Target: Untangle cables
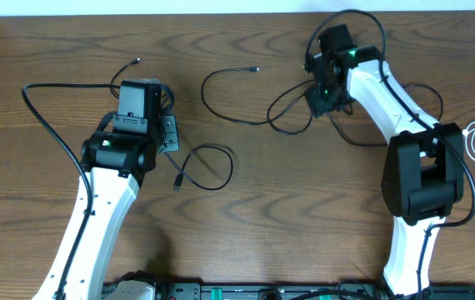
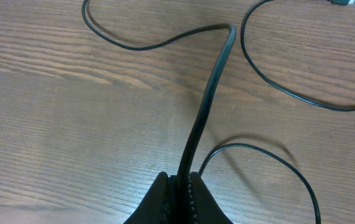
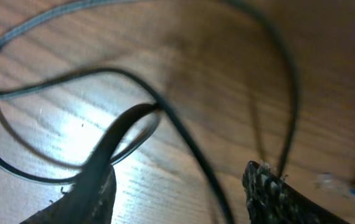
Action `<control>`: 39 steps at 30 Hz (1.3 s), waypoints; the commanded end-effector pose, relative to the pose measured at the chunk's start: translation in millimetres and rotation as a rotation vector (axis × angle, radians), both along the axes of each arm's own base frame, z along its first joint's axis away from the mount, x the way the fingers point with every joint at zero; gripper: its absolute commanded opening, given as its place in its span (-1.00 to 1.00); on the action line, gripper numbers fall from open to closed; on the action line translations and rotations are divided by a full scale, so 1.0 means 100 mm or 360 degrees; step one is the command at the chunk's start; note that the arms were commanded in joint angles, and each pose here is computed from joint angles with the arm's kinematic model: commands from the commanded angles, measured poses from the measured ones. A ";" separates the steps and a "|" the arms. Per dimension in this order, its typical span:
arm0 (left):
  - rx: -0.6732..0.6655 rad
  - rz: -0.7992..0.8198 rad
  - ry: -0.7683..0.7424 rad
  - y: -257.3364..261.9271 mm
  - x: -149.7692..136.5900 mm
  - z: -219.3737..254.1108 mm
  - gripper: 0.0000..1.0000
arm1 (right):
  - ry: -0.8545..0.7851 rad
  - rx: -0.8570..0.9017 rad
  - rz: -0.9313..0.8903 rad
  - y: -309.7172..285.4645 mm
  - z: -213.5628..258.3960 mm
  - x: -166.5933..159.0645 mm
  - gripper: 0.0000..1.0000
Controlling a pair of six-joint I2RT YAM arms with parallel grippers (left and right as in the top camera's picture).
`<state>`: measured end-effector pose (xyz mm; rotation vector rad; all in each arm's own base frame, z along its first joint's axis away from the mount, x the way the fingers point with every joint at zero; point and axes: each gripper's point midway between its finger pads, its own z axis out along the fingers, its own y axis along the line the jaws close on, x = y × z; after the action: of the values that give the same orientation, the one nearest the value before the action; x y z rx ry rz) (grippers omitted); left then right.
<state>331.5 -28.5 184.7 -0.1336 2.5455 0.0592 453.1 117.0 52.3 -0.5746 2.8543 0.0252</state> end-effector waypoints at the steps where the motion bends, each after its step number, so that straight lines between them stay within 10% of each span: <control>1: 0.0016 0.0021 0.0001 0.04 0.01 0.00 -0.85 | 0.0094 0.0034 0.0008 0.01 -0.15 -0.16 -0.12; 3: 0.0016 0.0021 0.0001 0.04 0.01 0.00 -0.85 | 0.0087 0.0048 -0.0044 0.02 -0.13 -0.14 -0.92; 4: 0.0017 0.0021 0.0002 0.04 0.01 0.00 -0.85 | 0.0077 0.0076 -0.0087 0.04 -0.08 -0.12 -0.98; 14: 0.0017 0.0021 0.0007 0.04 0.00 0.00 -0.86 | -0.0608 0.0506 -0.0058 0.20 2.09 0.19 -0.98; 25: 0.0019 0.0021 0.0014 0.04 -0.01 -0.01 -0.85 | -0.1713 0.0094 -0.1082 -1.98 3.99 0.08 -0.98; 32: 0.0018 0.0021 0.0013 0.04 -0.01 -0.01 -0.85 | -0.1646 -0.0120 -0.1417 -3.04 3.81 -0.19 -0.98; 39: 0.0019 0.0021 0.0013 0.04 -0.01 -0.01 -0.85 | -0.0994 -0.0215 -0.1661 -3.48 2.59 -0.32 -0.98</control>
<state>329.9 -28.1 183.7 -0.1332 2.5528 0.0619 421.6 -224.1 328.1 0.7293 2.1747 -0.4358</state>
